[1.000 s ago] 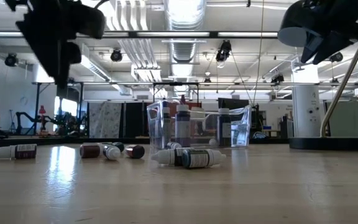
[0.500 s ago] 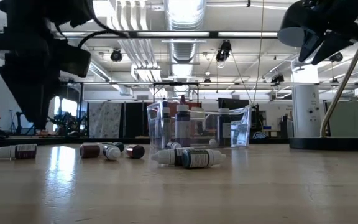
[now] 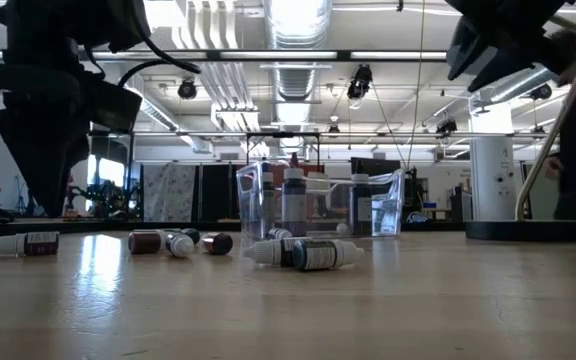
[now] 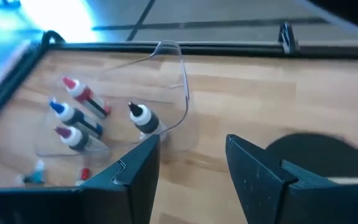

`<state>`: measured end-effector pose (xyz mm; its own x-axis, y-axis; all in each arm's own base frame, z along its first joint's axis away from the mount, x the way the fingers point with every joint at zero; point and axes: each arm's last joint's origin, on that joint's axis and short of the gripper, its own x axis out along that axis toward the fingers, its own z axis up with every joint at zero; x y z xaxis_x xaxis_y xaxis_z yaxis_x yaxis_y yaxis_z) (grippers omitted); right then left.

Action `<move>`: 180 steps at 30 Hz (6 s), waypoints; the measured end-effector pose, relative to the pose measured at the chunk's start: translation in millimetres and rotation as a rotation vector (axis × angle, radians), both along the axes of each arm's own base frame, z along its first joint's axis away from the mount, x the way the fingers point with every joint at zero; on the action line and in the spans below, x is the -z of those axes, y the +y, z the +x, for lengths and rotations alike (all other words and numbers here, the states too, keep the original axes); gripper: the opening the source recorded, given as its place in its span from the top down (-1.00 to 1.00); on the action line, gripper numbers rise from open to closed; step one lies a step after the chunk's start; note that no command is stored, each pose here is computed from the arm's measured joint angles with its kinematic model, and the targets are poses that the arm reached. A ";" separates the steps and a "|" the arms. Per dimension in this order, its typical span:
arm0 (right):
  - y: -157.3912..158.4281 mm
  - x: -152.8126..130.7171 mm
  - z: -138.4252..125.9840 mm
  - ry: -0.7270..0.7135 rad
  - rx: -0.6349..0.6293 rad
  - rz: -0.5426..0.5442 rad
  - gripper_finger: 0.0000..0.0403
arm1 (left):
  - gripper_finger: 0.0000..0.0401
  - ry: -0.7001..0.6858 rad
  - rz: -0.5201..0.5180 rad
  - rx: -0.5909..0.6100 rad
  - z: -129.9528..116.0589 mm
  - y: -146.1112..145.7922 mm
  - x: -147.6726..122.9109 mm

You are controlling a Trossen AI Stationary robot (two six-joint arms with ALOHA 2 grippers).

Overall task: Pick & Place food coloring
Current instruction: Put the top small purple food coloring bottle into the transparent bin, then put the small dark green food coloring bottle into the transparent bin

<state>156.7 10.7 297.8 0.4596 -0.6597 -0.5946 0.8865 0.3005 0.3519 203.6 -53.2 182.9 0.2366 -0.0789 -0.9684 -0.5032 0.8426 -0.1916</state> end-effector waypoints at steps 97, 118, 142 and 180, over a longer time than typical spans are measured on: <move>58.7 -11.9 80.8 0.001 -0.478 -0.125 0.13 | 0.87 -0.453 0.049 -0.201 28.5 24.7 -82.4; 50.6 -10.6 67.9 0.042 -0.415 -0.057 0.13 | 0.80 -0.577 0.291 -0.139 177.8 185.1 -111.9; 51.6 -3.1 62.2 0.190 -0.531 -0.082 0.13 | 0.30 -0.402 0.426 0.054 145.4 127.7 -169.4; 127.2 110.7 209.9 0.523 -1.187 0.159 0.13 | 0.30 -0.491 0.313 -0.128 -21.3 29.1 -114.4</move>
<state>366.6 137.9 187.1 0.4012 0.0794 -0.9125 0.1530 0.9764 0.1522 182.3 -24.1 297.3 0.6515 0.2516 -0.7157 -0.5201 0.8349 -0.1799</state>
